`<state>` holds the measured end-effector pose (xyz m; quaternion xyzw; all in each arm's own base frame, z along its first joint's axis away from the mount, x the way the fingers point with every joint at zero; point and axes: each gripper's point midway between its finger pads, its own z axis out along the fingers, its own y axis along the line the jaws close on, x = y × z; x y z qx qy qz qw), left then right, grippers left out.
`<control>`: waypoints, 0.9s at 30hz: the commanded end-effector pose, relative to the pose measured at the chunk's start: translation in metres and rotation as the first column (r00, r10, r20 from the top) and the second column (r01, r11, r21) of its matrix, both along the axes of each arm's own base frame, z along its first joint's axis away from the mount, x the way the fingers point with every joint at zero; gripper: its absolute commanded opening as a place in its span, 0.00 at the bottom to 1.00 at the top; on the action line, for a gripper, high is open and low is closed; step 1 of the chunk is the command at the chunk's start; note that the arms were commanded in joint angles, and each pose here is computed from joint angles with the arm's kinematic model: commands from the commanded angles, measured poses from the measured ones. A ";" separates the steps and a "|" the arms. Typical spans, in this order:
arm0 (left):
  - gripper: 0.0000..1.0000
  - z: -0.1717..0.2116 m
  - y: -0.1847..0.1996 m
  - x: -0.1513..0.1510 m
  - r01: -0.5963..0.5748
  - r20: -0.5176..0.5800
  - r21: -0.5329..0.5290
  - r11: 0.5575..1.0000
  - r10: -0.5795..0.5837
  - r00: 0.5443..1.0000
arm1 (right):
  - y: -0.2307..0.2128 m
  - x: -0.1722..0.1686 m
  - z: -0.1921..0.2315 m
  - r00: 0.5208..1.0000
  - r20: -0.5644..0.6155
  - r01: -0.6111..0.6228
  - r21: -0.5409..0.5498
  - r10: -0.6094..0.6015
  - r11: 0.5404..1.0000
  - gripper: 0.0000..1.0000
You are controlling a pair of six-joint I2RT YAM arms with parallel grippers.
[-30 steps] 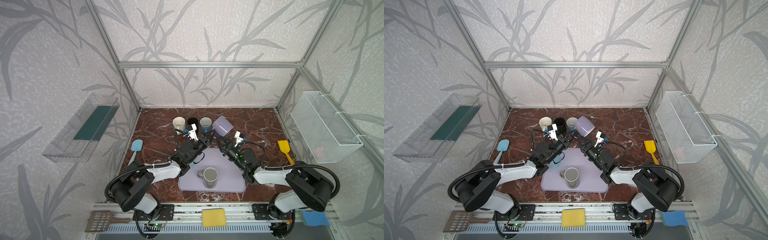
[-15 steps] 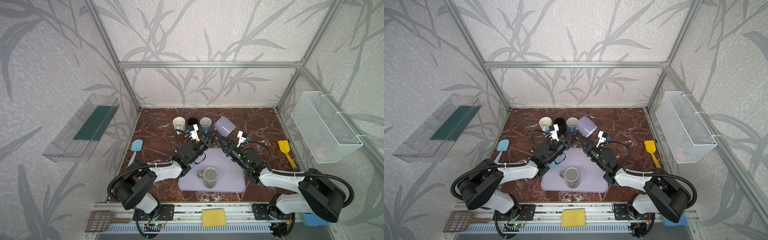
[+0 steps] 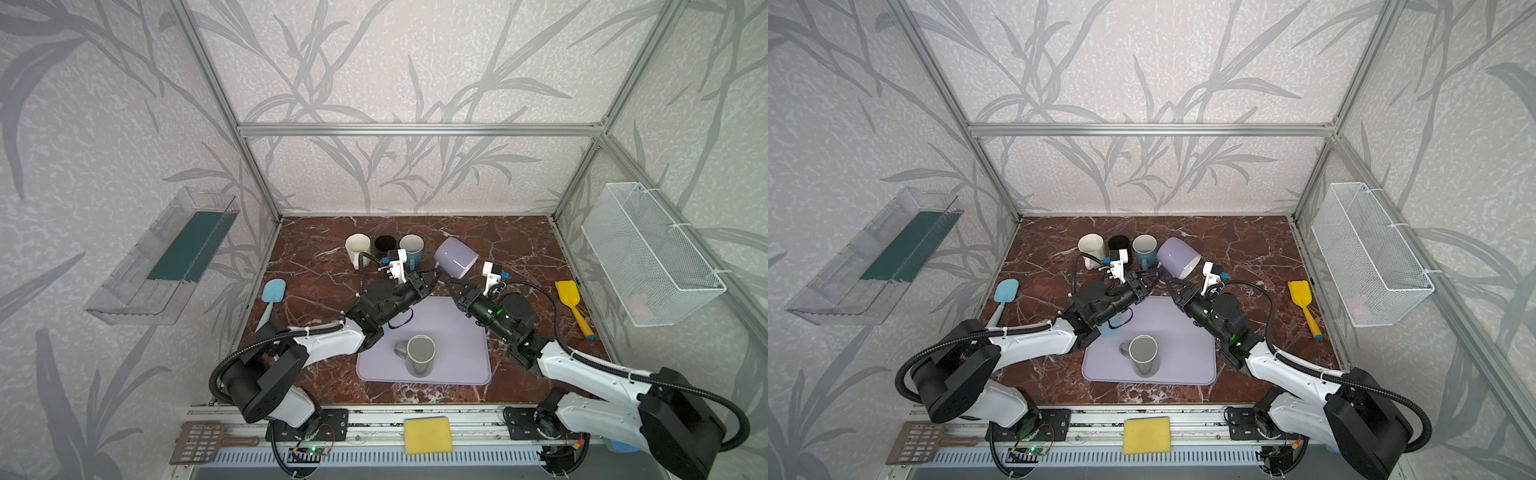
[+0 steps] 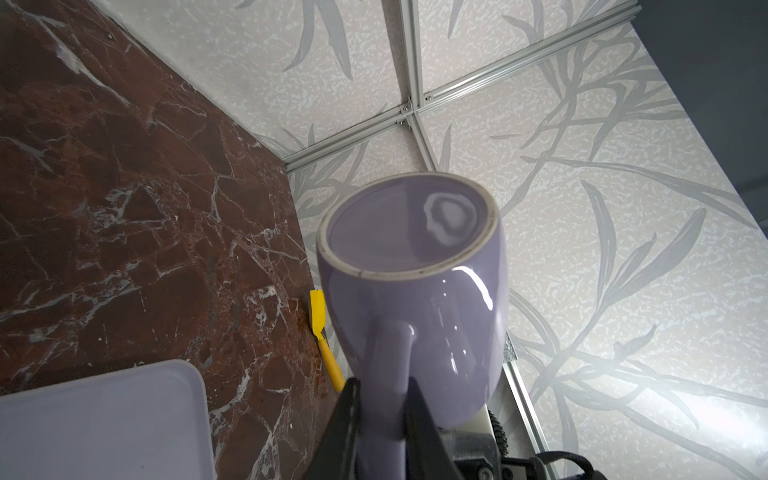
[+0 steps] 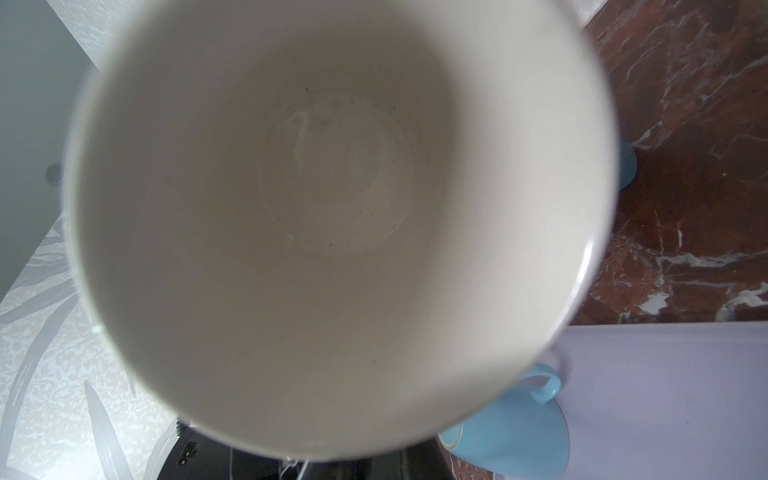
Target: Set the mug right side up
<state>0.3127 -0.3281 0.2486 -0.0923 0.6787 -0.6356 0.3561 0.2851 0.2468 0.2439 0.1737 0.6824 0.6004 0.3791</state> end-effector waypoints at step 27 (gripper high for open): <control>0.00 0.017 -0.012 0.007 0.149 0.009 -0.075 0.986 -0.148 0.989 | -0.001 0.008 0.029 0.995 0.094 -0.040 -0.052 0.045 0.998 0.27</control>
